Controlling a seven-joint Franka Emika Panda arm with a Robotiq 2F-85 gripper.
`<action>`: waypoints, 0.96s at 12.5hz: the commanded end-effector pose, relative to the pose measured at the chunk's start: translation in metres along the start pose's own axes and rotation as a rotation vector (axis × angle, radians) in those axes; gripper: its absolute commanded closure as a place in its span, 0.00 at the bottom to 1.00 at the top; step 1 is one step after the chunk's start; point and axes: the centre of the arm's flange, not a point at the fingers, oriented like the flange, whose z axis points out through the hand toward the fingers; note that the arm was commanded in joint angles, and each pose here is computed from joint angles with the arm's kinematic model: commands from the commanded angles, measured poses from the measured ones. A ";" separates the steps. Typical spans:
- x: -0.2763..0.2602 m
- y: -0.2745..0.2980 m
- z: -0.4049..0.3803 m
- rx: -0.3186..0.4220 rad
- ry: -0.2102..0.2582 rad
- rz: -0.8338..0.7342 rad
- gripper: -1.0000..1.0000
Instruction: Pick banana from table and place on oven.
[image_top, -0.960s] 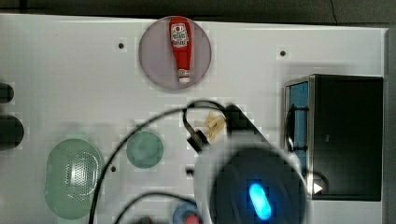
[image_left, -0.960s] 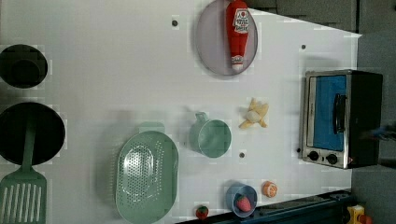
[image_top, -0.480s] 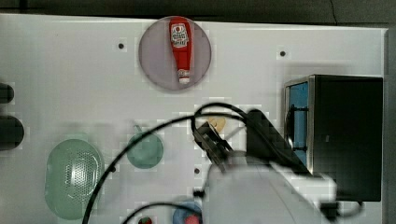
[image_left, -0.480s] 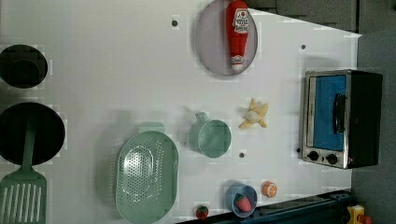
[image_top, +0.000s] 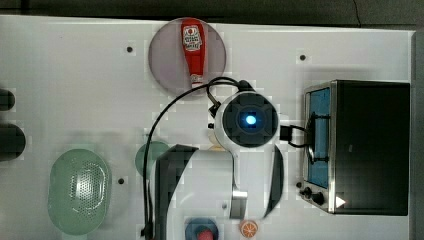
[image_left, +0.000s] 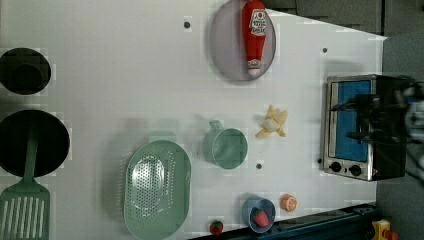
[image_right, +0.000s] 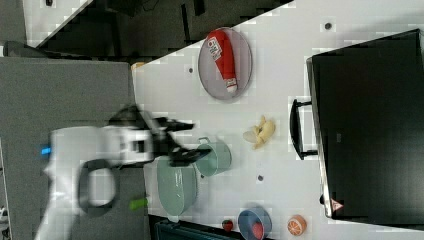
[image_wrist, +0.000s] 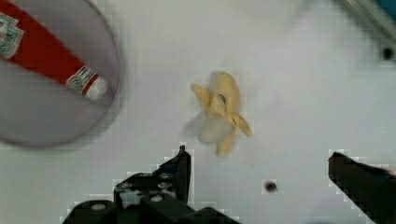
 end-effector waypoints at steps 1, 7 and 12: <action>-0.003 0.004 0.034 0.060 0.043 -0.020 0.00; -0.007 0.004 0.170 0.014 0.010 -0.022 0.00; -0.010 0.004 0.240 0.010 0.012 -0.029 0.00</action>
